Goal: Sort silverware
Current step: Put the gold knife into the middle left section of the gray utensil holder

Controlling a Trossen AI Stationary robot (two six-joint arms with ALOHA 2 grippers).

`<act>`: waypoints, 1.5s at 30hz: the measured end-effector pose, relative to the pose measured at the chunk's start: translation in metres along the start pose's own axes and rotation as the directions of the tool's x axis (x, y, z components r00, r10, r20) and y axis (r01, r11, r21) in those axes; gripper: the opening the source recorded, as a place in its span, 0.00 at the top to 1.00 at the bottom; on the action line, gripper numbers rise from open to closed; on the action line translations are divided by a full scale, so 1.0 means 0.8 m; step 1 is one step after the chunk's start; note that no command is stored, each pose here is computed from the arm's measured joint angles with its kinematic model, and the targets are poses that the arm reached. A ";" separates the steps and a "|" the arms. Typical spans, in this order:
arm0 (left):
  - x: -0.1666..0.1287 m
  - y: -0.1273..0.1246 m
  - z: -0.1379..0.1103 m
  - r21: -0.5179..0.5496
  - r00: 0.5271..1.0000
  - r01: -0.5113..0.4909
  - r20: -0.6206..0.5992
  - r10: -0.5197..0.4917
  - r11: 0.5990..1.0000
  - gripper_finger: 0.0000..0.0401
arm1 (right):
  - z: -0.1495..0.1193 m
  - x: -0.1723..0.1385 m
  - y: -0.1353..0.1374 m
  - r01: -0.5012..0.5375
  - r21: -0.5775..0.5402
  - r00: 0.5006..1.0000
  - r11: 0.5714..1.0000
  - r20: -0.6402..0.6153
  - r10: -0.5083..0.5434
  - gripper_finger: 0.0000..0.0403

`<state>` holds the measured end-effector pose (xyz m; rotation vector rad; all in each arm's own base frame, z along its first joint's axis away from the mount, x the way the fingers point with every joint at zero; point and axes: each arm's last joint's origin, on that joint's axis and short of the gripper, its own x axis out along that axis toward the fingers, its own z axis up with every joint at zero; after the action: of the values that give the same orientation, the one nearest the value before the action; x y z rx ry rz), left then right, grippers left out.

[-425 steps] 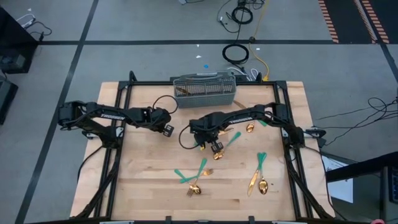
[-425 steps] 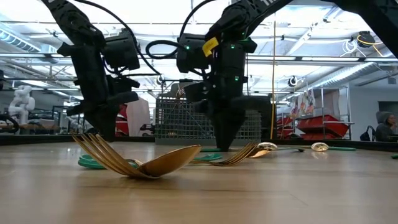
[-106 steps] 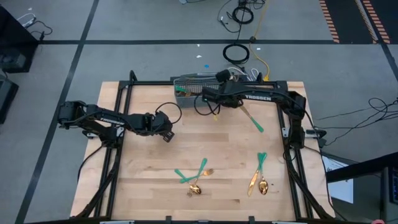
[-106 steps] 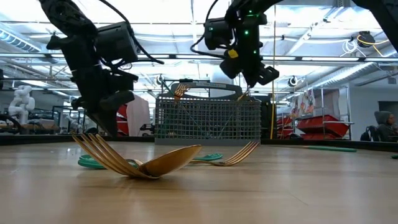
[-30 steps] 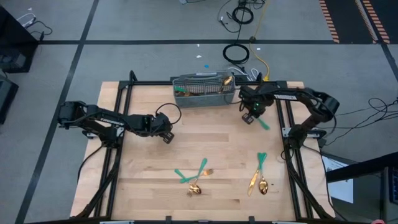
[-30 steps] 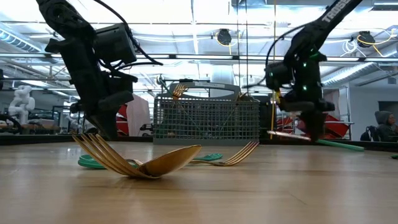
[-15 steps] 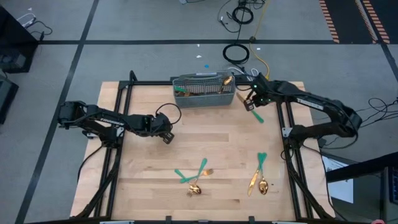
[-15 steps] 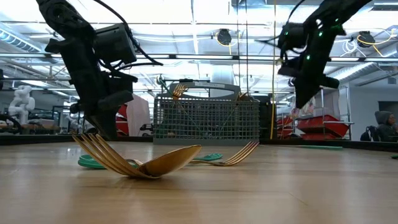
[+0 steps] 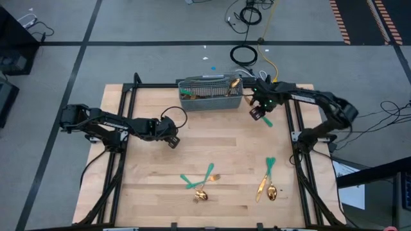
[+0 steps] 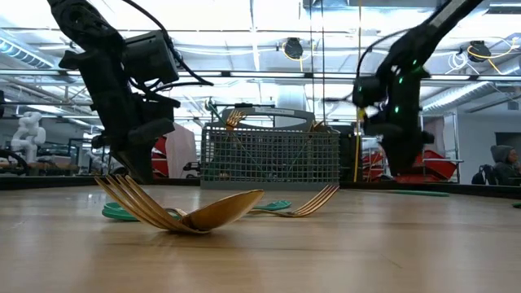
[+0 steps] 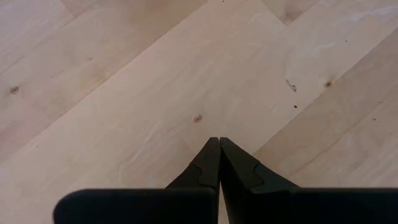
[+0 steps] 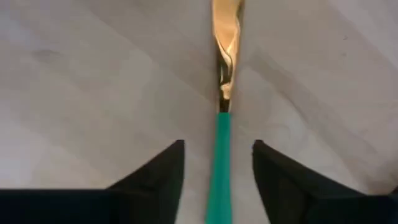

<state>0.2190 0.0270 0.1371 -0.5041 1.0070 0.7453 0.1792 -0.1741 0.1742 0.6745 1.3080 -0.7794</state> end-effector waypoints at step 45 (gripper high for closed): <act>0.000 -0.003 0.004 -0.011 0.999 0.018 0.031 -0.018 1.000 0.98 | -0.042 -0.035 -0.006 -0.037 0.231 0.996 0.972 0.082 0.018 0.97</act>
<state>0.2222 0.0275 0.1386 -0.5095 0.9685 0.7408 0.1540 -0.1466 0.1974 0.8374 1.1429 -0.9366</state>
